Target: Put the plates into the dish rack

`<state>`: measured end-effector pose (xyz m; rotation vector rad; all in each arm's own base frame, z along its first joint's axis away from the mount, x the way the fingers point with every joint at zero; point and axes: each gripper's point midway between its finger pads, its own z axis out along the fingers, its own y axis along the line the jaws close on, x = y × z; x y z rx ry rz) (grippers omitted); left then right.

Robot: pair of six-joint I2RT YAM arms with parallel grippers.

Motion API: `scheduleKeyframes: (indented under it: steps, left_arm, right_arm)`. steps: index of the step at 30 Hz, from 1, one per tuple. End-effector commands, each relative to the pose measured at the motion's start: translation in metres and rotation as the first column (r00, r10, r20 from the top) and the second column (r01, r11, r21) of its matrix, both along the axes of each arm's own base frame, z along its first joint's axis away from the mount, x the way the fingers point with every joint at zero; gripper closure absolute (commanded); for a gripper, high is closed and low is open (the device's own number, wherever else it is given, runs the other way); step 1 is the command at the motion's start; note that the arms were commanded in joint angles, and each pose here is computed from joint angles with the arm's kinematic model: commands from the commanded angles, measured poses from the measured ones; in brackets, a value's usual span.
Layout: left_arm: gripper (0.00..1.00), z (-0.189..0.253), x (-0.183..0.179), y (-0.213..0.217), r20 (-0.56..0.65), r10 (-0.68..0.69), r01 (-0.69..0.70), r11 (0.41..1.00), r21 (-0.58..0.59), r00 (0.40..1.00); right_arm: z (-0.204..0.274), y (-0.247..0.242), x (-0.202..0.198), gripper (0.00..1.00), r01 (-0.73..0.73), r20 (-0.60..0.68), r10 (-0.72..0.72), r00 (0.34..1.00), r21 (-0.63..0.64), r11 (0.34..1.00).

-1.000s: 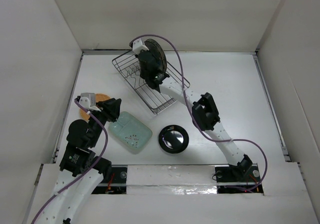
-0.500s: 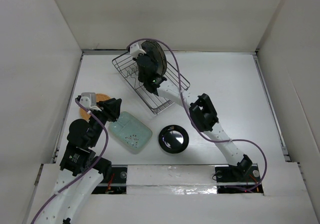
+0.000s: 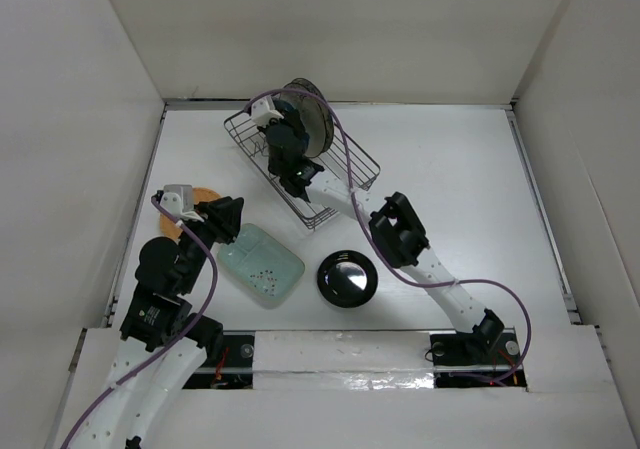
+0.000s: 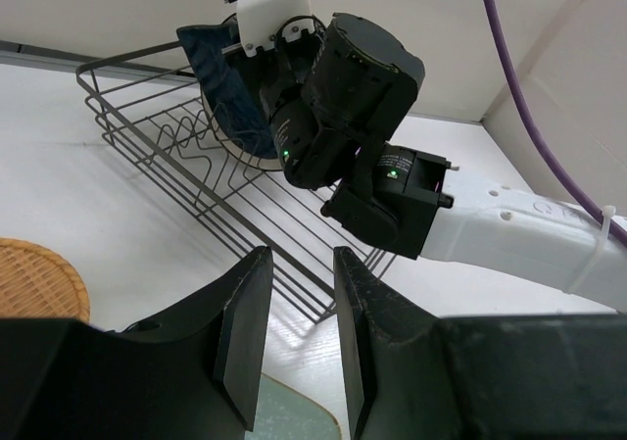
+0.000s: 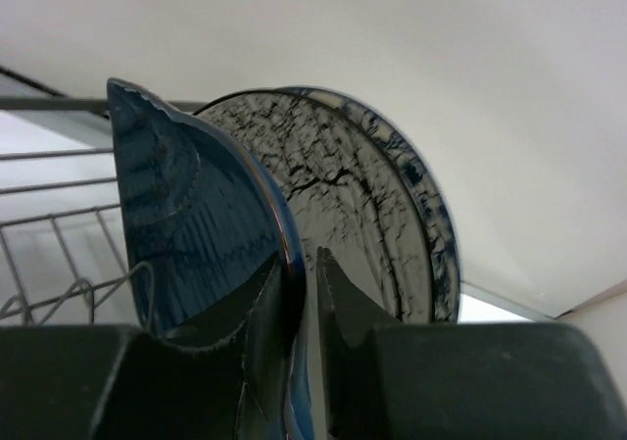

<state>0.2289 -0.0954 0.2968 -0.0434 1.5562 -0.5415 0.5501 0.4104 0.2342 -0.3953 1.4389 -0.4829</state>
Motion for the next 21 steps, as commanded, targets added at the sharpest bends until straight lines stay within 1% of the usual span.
scheduleKeyframes:
  steps: [1, 2, 4, 7, 9, 12, 13, 14, 15, 16, 17, 18, 20, 21]
  left_arm:
    - [0.72, 0.015, 0.0, -0.002, 0.048, -0.004, 0.005, 1.0, -0.019, 0.999]
    - [0.72, 0.016, 0.0, -0.001, 0.049, -0.004, 0.005, 1.0, -0.02, 0.999]
    - [0.72, 0.016, 0.0, -0.001, 0.049, -0.002, 0.003, 1.0, -0.02, 0.999]
    - [0.72, 0.016, 0.001, -0.001, 0.048, -0.002, 0.003, 1.0, -0.019, 0.999]
    - [0.72, 0.014, 0.001, -0.001, 0.042, -0.001, 0.001, 1.0, -0.017, 0.999]
    - [0.72, 0.015, 0.002, 0.0, 0.043, 0.005, -0.005, 1.0, -0.018, 0.999]
    - [0.72, 0.014, 0.002, 0.0, 0.042, 0.008, -0.008, 1.0, -0.018, 0.999]
    - [0.72, 0.015, 0.002, 0.0, 0.043, 0.007, -0.006, 1.0, -0.018, 0.999]
    - [0.72, 0.014, 0.002, 0.0, 0.042, 0.008, -0.008, 1.0, -0.018, 0.999]
    - [0.72, 0.014, 0.003, 0.0, 0.041, 0.01, -0.009, 1.0, -0.016, 0.999]
    - [0.72, 0.013, 0.004, 0.0, 0.036, 0.01, -0.009, 1.0, -0.014, 0.999]
    - [0.72, 0.013, 0.004, -0.001, 0.034, 0.008, -0.008, 1.0, -0.011, 0.999]
    - [0.73, 0.012, 0.005, -0.002, 0.029, 0.001, -0.001, 1.0, -0.007, 1.0]
    - [0.76, 0.011, 0.007, 0.001, 0.026, 0.013, -0.013, 1.0, -0.005, 1.0]
  right_arm:
    - [0.008, 0.007, -0.005, 0.75, -0.02, 0.015, 0.018, 1.0, 0.111, 0.994]
    - [0.009, 0.007, -0.006, 0.67, -0.022, 0.014, 0.021, 1.0, 0.121, 0.992]
    - [0.015, 0.007, -0.007, 0.63, -0.029, 0.021, 0.026, 0.999, 0.153, 0.988]
    - [0.019, 0.006, -0.009, 0.61, -0.03, 0.021, 0.026, 0.999, 0.186, 0.982]
    - [0.022, 0.005, -0.01, 0.58, -0.032, 0.017, 0.029, 0.999, 0.196, 0.98]
    - [0.042, 0.003, -0.015, 0.54, -0.045, 0.021, 0.041, 0.999, 0.244, 0.969]
    - [0.046, 0.004, -0.016, 0.51, -0.057, 0.019, 0.054, 0.998, 0.281, 0.958]
    - [0.066, 0.004, -0.021, 0.47, -0.089, 0.02, 0.086, 0.996, 0.299, 0.95]
    - [0.069, 0.004, -0.024, 0.46, -0.102, 0.01, 0.104, 0.995, 0.309, 0.946]
    - [0.075, 0.005, -0.028, 0.44, -0.122, 0.011, 0.126, 0.992, 0.352, 0.928]
    - [0.08, 0.009, -0.032, 0.41, -0.16, -0.003, 0.172, 0.985, 0.358, 0.92]
    - [0.11, 0.003, -0.042, 0.39, -0.193, 0.021, 0.201, 0.979, 0.394, 0.899]
    - [0.108, 0.005, -0.055, 0.36, -0.239, -0.017, 0.272, 0.962, 0.426, 0.873]
    - [0.142, 0.001, -0.073, 0.36, -0.313, 0.019, 0.343, 0.939, 0.462, 0.83]
